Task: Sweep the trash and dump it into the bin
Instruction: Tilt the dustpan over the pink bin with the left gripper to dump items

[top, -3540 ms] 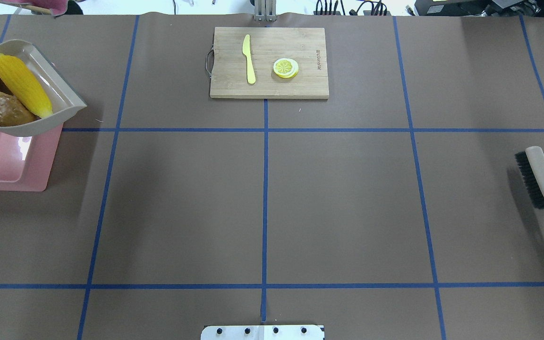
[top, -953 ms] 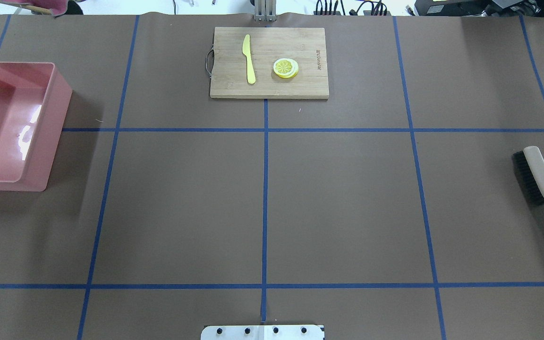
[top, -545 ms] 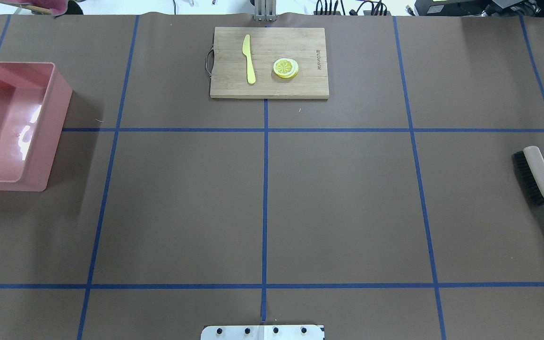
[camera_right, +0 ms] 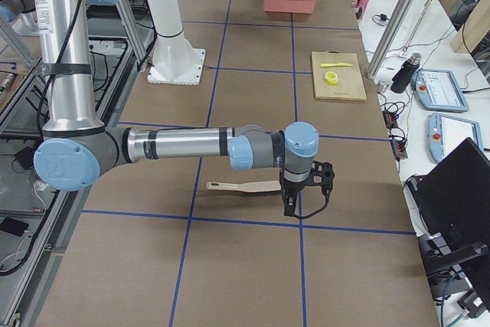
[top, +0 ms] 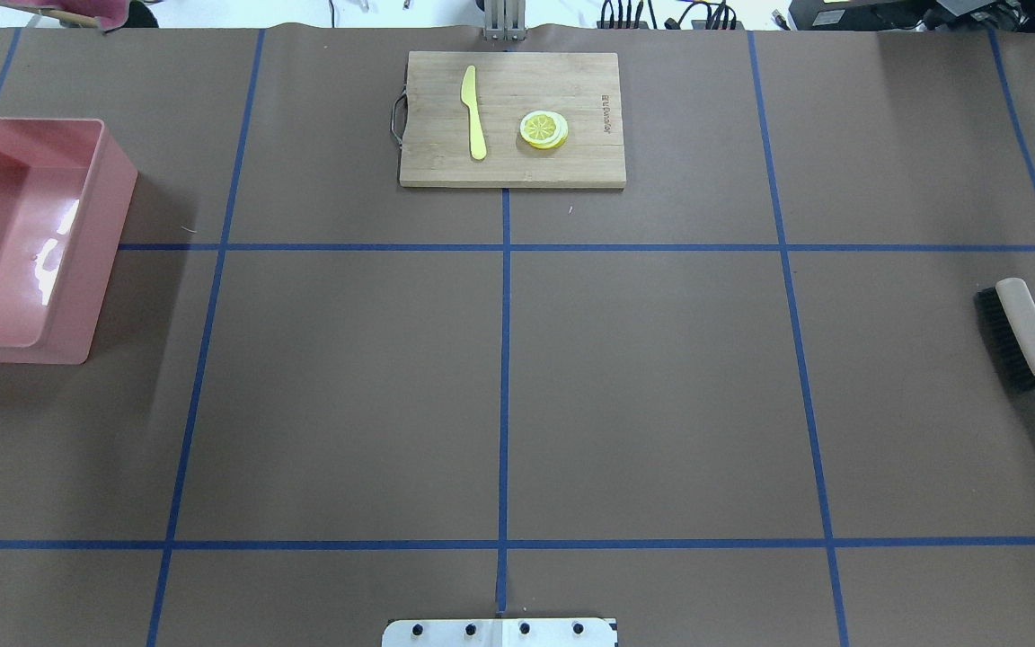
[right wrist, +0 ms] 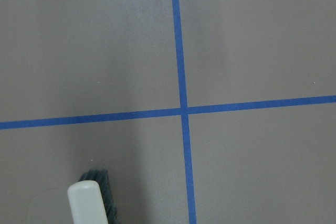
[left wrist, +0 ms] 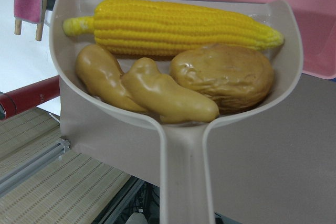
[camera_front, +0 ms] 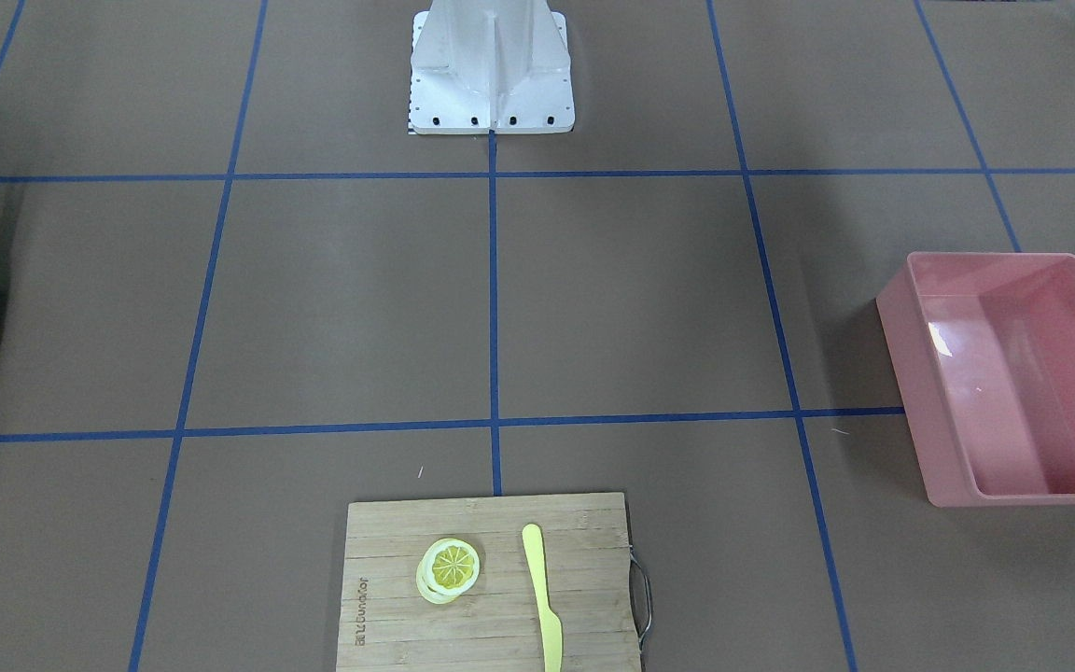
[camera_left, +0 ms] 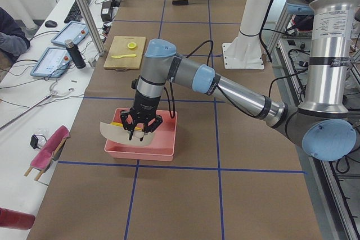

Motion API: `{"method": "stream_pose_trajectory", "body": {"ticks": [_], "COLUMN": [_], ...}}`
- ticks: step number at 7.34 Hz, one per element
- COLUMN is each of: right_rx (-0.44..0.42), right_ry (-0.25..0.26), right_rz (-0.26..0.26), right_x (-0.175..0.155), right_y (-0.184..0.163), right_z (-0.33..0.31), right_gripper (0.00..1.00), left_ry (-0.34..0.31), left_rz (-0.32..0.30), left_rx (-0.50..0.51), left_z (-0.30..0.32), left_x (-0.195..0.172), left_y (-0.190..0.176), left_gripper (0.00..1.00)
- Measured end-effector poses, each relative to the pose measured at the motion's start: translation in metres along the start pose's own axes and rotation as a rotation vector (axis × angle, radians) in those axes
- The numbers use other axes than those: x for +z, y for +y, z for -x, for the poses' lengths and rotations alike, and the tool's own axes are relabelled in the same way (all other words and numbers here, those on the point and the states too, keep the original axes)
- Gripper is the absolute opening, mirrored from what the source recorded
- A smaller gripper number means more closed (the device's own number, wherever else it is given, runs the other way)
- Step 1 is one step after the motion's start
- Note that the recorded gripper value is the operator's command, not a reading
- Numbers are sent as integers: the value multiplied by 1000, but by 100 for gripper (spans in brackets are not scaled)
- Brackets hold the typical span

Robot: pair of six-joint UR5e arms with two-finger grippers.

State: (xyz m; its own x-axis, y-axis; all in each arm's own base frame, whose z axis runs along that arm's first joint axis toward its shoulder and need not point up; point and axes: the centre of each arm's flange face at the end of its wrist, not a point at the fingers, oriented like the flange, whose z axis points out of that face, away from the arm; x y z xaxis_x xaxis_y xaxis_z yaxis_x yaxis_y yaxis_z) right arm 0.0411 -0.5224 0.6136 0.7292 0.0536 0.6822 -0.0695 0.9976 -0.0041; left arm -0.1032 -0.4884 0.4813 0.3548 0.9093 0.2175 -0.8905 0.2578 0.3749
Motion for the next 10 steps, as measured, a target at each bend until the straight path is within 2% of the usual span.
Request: {"method": "stream_pose_trajectory", "body": {"ticks": [2, 8, 10], "right_rx": [-65, -82, -81], "right_ry": [-2, -4, -5], "right_rz": [-2, 7, 8], "right_x": [-7, -1, -1], "right_y": [3, 18, 18], "right_z": [-9, -26, -26], "right_gripper": [100, 100, 100], "left_ry": [-32, -114, -154], "left_rz": [25, 72, 108], "left_rx": [60, 210, 276], "left_z": [5, 18, 17], "left_x": [-8, -31, -40], "left_y": [-9, -39, -55], "left_gripper": [0, 0, 0]}}
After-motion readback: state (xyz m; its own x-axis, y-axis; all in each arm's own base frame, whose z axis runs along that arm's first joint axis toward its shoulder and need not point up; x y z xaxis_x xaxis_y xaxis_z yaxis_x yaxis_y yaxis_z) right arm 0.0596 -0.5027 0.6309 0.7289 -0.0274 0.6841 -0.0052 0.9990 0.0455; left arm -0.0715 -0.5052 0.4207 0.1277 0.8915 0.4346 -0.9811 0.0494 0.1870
